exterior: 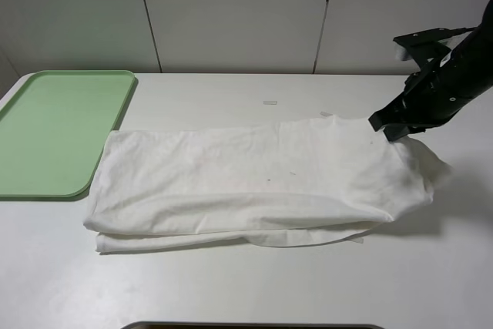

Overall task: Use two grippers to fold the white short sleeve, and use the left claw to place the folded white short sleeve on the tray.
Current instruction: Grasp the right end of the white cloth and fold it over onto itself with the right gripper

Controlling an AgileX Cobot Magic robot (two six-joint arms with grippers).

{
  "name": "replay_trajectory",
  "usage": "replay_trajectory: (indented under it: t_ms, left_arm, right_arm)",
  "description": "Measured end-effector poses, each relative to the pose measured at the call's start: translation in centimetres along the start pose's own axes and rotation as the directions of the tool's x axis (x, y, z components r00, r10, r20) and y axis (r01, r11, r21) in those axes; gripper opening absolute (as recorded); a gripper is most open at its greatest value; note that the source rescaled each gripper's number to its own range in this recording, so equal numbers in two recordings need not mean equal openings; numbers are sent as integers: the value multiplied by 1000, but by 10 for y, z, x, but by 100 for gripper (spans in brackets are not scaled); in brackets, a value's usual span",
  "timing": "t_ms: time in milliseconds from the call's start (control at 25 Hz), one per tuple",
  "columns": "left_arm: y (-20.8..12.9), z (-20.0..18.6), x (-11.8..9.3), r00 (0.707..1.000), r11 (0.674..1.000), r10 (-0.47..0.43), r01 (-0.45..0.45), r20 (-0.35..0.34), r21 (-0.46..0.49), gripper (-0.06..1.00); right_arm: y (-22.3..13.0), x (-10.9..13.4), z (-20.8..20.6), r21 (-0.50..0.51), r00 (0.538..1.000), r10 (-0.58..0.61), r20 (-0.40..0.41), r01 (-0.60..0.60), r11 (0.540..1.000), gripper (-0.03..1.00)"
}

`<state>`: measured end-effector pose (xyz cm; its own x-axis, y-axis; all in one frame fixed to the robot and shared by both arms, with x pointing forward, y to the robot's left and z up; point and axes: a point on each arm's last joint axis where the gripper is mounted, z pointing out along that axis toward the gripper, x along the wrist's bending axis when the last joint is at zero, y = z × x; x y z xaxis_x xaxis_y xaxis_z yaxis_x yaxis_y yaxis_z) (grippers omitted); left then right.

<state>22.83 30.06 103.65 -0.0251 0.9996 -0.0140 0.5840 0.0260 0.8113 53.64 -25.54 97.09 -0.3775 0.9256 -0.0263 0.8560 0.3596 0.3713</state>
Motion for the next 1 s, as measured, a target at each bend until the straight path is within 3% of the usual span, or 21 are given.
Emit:
replay_trajectory:
  t_ms: [240, 320, 640, 1000]
  left_arm:
    - [0, 0, 0, 1000, 1000, 0, 0, 0, 0, 86]
    - [0, 0, 0, 1000, 1000, 0, 0, 0, 0, 86]
    - [0, 0, 0, 1000, 1000, 0, 0, 0, 0, 86]
    - [0, 0, 0, 1000, 1000, 0, 0, 0, 0, 86]
  right_arm:
    - [6, 31, 2, -6, 999, -20, -28, 20, 1000, 0]
    - [10, 53, 2, -28, 998, -45, -51, 43, 999, 0]
    - [11, 76, 10, -12, 995, -51, -90, 51, 999, 0]
    - [8, 118, 48, 30, 984, -52, -170, 58, 998, 0]
